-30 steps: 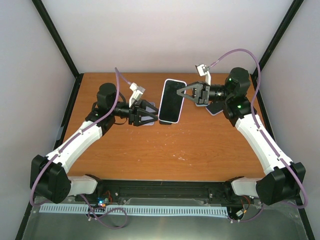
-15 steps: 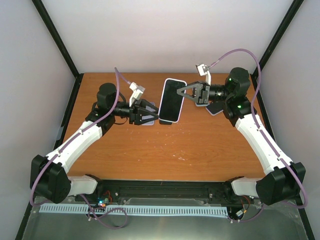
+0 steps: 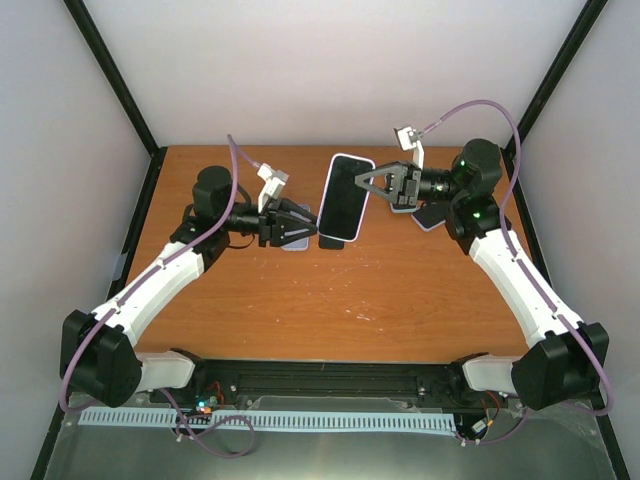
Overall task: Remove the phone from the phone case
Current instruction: Remove the phone case from the phone.
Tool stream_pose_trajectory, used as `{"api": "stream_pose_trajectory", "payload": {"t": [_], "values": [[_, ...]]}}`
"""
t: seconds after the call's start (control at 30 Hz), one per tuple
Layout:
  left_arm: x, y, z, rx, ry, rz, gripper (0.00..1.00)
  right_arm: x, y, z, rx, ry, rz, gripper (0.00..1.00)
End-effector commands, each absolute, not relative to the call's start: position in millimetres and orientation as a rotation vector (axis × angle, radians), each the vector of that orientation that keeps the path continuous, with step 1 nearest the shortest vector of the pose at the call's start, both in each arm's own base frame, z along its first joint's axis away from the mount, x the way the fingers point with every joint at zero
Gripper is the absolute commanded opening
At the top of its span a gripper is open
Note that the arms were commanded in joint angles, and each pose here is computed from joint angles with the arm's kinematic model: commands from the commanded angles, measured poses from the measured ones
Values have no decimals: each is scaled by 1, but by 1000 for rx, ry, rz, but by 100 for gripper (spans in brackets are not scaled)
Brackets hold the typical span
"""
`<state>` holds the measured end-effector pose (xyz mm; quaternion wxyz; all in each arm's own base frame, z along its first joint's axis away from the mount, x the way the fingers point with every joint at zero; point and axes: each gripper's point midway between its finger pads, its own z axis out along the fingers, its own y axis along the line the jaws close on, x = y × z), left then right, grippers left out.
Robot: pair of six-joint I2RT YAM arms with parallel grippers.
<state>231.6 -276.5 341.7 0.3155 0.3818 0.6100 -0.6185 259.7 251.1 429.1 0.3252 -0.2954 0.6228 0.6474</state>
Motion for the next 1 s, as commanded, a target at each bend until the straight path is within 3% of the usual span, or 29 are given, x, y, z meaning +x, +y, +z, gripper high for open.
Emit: {"api": "stream_pose_trajectory", "payload": {"t": [0.0,0.17,0.43,0.67,0.83,0.97], "values": [[252,-275,325,903,1682,-1580,39,229,246,465,-852,1503,1772,3],[265,-275,320,855,1713,-1522,34,224,245,472,-847,1488,1796,3],[275,-274,325,835,1711,-1478,34,222,248,464,-835,1497,1824,3],[235,-269,350,1001,1578,-1610,60,239,249,453,-798,1556,1741,3],[216,-263,362,1068,1529,-1580,68,256,248,443,-769,1605,1646,3],[220,-263,367,1040,1526,-1534,68,260,249,440,-752,1615,1640,3]]}}
